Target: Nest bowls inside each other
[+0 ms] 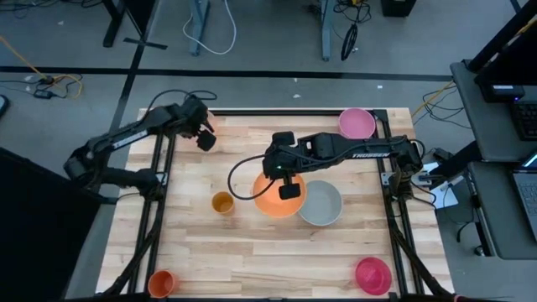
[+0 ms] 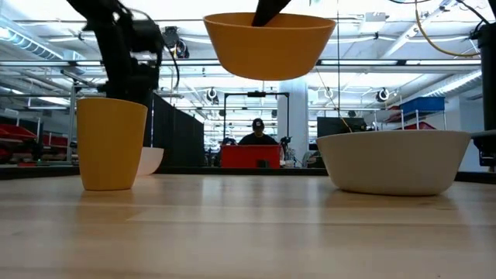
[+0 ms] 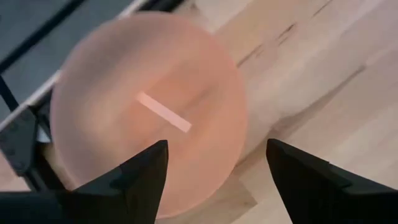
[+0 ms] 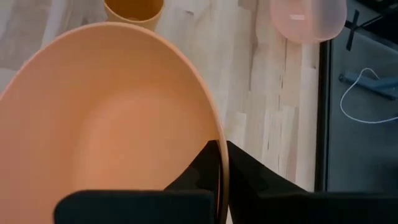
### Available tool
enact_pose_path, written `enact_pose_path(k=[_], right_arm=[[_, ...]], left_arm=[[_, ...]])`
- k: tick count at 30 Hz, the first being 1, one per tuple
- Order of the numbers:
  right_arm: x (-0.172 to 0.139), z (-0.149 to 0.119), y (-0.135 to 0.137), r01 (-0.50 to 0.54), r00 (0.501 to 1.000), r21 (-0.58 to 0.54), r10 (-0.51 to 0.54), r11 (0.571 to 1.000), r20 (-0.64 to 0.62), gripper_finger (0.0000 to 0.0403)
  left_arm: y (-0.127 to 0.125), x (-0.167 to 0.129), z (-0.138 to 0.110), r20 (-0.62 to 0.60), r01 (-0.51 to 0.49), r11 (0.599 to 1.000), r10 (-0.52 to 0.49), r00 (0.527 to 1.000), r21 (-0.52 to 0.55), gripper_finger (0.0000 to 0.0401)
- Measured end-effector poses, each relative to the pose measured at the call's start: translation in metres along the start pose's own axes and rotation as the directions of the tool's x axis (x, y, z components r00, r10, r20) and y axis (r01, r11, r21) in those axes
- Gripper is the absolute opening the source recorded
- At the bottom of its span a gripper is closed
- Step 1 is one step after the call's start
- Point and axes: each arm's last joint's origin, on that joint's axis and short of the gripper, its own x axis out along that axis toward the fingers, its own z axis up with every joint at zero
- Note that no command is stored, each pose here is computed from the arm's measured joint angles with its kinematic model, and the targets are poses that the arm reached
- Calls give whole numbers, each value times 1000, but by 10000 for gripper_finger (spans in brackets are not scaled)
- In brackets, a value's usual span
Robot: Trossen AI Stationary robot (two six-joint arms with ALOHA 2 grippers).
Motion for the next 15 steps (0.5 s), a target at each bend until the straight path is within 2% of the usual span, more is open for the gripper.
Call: enact_pose_path(k=[7, 15], right_arm=[[0, -1, 0, -1, 1000, -3, 1, 1000, -7, 0], [0, -1, -1, -1, 1000, -21, 1, 1000, -9, 0]], left_arm=[[7, 32, 5, -127, 30, 999, -26, 992, 29, 258], [6, 47, 7, -177, 74, 996, -63, 982, 59, 258]])
